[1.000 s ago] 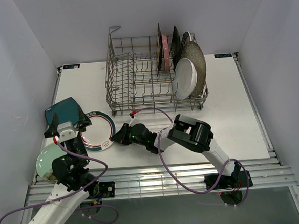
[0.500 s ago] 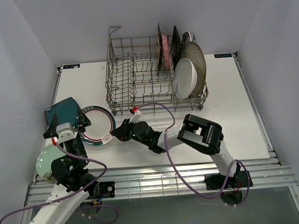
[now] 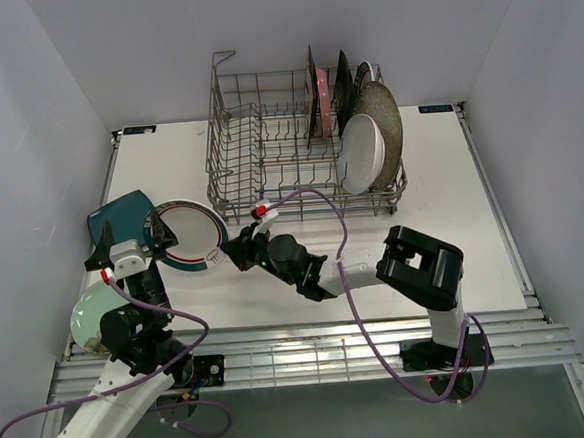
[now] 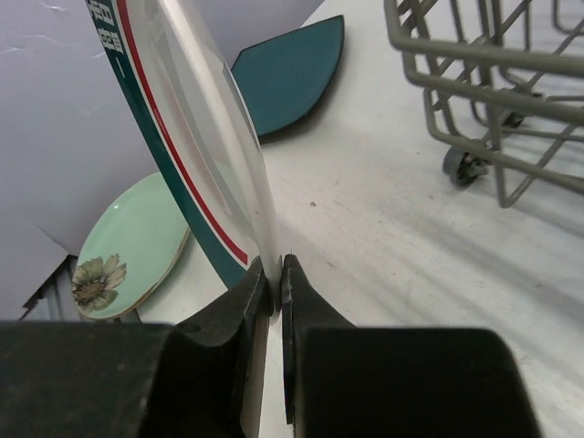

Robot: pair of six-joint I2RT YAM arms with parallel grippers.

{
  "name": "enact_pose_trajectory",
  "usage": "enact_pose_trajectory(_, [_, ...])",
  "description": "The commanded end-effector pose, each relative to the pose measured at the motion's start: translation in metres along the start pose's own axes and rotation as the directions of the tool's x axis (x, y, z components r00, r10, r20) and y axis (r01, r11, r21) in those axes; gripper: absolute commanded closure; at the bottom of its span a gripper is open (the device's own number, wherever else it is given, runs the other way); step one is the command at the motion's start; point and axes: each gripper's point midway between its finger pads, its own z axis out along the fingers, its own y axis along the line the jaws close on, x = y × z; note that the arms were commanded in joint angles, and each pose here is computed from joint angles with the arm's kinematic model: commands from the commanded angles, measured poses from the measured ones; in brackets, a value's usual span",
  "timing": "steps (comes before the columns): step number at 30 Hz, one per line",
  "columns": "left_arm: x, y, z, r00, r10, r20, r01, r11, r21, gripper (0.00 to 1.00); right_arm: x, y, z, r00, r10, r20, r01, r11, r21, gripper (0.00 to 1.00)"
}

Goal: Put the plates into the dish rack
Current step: Pick up the plate at the center of the board, then insert the plate into the dish rack.

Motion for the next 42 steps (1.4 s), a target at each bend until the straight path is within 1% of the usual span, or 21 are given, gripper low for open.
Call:
enact_pose_trajectory(1, [0.000,0.001,0.001,1.000,0.003,-0.002,-0.003,1.000,-0.004,0.02,-0.082,0.022,-0.013,0.974,-0.072,0.214,0.073,0.997,0.001,0.92])
enact_pose_trajectory(11, [-0.002,0.004,0.000,1.000,-0.002,0.006,0.002,1.000,-0.010,0.02,-0.113,0.039,-0.016,0.962,-0.147,0.232,0.151,0.988,0.000,0.92])
enact_pose_trajectory(13, [-0.003,0.004,0.000,1.000,-0.005,0.004,0.005,1.000,-0.013,0.02,-0.128,0.046,-0.019,0.955,-0.155,0.254,0.161,0.987,-0.005,0.92])
enact_pose_trajectory(14, [-0.002,0.004,0.000,1.000,-0.004,0.002,0.004,1.000,-0.015,0.02,-0.132,0.046,-0.020,0.952,-0.173,0.252,0.177,0.984,0.006,0.92])
enact_pose_trajectory(19, [-0.009,0.010,-0.002,0.999,-0.030,0.023,0.031,0.999,-0.025,0.02,-0.174,0.051,-0.034,0.924,-0.213,0.318,0.207,0.977,0.054,0.92])
enact_pose_trajectory(27, [-0.021,0.015,-0.004,0.997,-0.064,0.041,0.065,0.998,-0.024,0.02,-0.202,0.061,-0.042,0.914,-0.236,0.329,0.230,0.972,0.057,0.92])
enact_pose_trajectory(32, [-0.017,0.014,-0.004,0.998,-0.056,0.033,0.057,0.998,-0.021,0.02,-0.226,0.053,-0.045,0.890,-0.273,0.366,0.240,0.962,0.133,0.92])
enact_pose_trajectory(33, [-0.017,0.013,-0.004,0.998,-0.056,0.031,0.056,0.998,-0.020,0.02,-0.239,0.048,-0.047,0.881,-0.274,0.385,0.228,0.960,0.162,0.92])
enact_pose_trajectory(35, [-0.016,0.012,-0.003,0.998,-0.052,0.028,0.052,0.999,-0.015,0.02,-0.248,0.041,-0.047,0.884,-0.286,0.370,0.228,0.954,0.193,0.92])
enact_pose_trajectory(39, [-0.015,0.011,-0.003,0.999,-0.048,0.024,0.048,0.999,-0.013,0.02,-0.282,0.022,-0.057,0.863,-0.311,0.399,0.211,0.938,0.275,0.92])
enact_pose_trajectory(42, [-0.015,0.010,-0.003,0.998,-0.049,0.026,0.050,0.999,-0.011,0.02,-0.304,0.011,-0.066,0.850,-0.313,0.424,0.192,0.933,0.303,0.92])
